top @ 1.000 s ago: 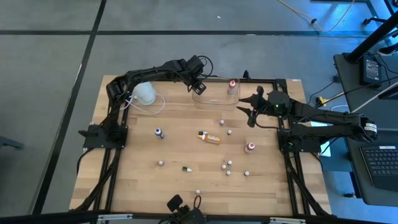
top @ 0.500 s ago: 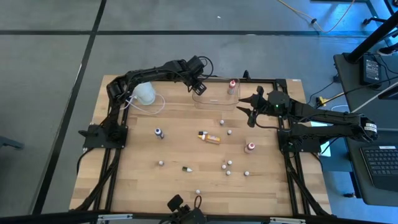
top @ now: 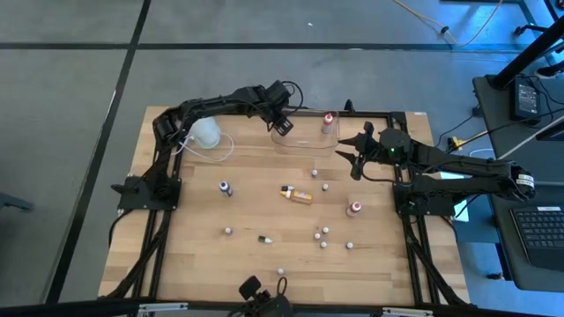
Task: Pick & Place food coloring
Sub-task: Put the large purple food coloring bottle into the transparent container
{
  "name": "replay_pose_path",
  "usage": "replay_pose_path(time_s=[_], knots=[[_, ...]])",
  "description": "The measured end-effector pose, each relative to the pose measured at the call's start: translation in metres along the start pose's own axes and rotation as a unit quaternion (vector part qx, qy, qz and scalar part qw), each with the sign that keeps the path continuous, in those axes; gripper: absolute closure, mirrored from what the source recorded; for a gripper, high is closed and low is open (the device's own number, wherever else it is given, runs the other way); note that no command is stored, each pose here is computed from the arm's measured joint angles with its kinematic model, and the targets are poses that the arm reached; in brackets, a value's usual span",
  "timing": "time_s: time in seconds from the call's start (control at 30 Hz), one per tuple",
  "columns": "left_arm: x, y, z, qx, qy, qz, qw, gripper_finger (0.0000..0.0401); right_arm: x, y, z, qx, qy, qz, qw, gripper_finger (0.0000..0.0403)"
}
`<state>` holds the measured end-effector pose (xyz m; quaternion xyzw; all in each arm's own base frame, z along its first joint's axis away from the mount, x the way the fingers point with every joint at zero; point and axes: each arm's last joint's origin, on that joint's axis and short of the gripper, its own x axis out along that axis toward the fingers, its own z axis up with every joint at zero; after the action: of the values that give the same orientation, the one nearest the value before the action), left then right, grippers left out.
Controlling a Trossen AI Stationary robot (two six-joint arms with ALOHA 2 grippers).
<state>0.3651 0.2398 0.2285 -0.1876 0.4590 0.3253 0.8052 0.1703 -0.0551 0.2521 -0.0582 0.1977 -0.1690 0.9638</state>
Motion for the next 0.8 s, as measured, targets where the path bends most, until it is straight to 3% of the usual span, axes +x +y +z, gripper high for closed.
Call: replay_pose_path(time_s=[0.8], knots=[[0.0067,-0.0021,-0.0003,0.001,-0.002,-0.001,1.0,0.027,0.0,-0.0001,0.0,-0.001,0.0,0.0,1.0,0.0237]])
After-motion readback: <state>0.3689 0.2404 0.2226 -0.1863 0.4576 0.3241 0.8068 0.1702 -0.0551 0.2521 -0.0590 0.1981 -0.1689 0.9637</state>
